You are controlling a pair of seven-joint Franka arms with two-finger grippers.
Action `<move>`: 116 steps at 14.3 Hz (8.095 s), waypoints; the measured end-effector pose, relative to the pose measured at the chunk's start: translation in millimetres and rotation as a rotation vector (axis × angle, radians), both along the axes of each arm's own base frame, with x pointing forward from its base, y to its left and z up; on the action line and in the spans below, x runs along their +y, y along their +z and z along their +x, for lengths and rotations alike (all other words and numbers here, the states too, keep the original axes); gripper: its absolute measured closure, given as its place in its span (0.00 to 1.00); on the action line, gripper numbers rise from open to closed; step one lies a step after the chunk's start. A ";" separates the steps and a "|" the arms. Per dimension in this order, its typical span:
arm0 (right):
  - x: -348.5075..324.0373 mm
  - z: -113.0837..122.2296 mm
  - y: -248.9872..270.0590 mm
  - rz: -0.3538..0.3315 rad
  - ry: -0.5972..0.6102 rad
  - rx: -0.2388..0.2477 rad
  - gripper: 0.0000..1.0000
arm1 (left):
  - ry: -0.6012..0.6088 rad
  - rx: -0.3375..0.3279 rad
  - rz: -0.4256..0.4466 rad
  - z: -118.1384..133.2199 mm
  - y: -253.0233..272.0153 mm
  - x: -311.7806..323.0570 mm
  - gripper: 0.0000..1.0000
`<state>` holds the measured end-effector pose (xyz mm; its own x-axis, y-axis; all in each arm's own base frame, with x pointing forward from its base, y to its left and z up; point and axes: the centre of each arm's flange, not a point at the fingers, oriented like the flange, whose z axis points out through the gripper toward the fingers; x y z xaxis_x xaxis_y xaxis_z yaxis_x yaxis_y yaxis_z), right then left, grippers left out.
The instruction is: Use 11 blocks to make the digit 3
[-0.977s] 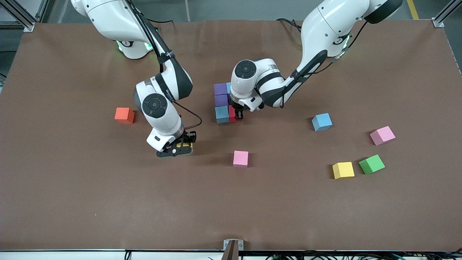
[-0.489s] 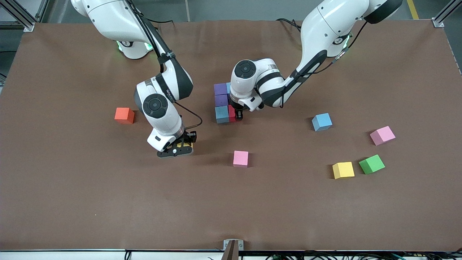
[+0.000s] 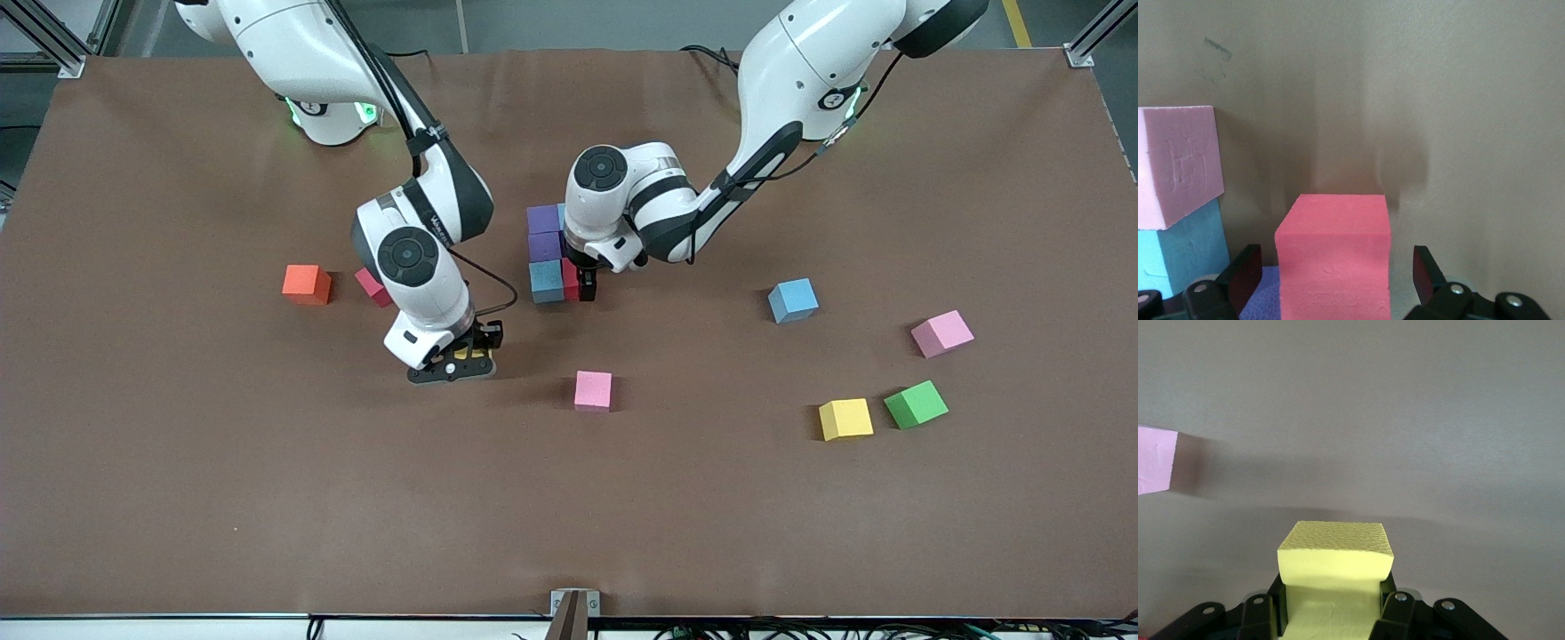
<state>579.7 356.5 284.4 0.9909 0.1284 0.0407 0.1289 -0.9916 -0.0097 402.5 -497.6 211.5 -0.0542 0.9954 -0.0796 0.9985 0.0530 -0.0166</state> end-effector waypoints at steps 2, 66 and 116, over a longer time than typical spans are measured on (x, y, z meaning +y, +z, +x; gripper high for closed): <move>15.7 -3.5 -4.1 0.002 0.000 -0.002 0.47 | 0.002 -0.009 0.011 3.8 7.6 0.7 0.00; 126.8 -89.8 -69.4 -0.012 0.083 0.051 0.47 | -0.029 -0.022 -0.211 226.5 30.6 68.3 0.00; -237.2 -108.1 -10.4 -0.020 -0.740 0.127 0.00 | 0.015 -0.025 -0.096 18.8 9.5 122.0 0.47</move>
<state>471.6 119.3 273.9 0.8158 -0.5735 -0.0751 -0.5723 -0.8191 0.0389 421.3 -375.6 220.9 -0.0656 0.9823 -0.1756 0.9977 0.0672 0.0028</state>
